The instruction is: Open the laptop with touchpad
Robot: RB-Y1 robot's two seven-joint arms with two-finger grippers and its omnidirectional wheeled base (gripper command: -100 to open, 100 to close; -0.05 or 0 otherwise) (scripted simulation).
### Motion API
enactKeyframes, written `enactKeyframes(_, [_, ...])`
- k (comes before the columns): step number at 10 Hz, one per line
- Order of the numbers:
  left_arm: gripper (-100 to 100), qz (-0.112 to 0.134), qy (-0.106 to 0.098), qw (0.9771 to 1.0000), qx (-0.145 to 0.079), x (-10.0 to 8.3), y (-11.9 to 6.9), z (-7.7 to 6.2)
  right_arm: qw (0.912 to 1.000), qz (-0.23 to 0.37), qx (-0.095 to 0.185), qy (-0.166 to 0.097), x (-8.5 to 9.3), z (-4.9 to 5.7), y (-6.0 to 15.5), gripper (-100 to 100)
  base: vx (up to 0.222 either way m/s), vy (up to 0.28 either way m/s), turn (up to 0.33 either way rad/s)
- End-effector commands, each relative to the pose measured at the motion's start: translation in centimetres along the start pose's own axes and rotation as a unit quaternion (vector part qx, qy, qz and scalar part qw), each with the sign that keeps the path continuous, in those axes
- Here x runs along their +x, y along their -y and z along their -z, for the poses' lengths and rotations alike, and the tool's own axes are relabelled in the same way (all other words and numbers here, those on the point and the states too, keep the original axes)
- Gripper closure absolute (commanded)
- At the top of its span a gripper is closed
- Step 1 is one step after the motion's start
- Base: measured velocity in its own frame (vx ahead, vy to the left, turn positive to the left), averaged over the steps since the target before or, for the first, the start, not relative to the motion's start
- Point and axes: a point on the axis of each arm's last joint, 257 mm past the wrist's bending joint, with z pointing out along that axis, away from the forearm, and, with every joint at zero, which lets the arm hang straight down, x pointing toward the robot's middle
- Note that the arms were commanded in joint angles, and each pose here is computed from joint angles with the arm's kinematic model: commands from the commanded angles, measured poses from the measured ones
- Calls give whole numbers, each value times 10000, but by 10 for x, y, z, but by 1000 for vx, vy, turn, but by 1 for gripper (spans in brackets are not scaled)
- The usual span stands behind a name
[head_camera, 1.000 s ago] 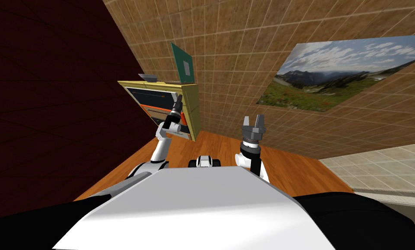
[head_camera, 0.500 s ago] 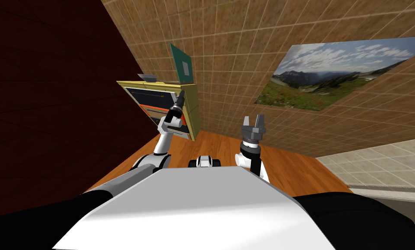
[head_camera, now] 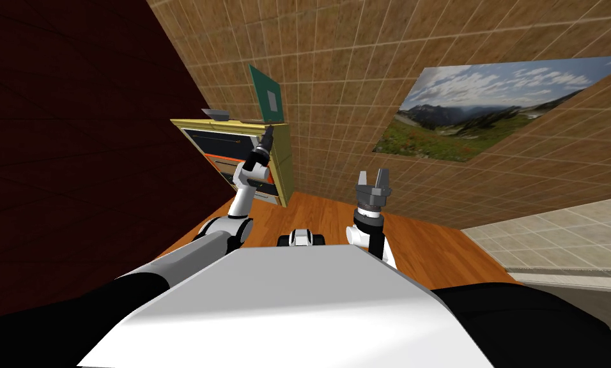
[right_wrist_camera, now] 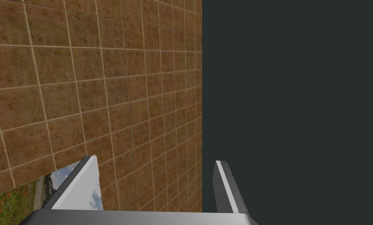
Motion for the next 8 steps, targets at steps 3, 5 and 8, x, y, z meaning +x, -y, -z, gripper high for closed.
enactKeyframes(3, [-100,-181,-103,9994,-293,-1,1,-33,10000,0,0,0,0,0,0,0,-12,-2,-15])
enactKeyframes(5, [-100,-179,-69,9997,-124,-5,23,-44,10000,0,0,0,0,0,0,0,-5,0,-13])
enactKeyframes(8, [-100,-260,-96,9994,-222,-9,32,-62,10000,0,0,0,0,0,0,0,-1,2,-16])
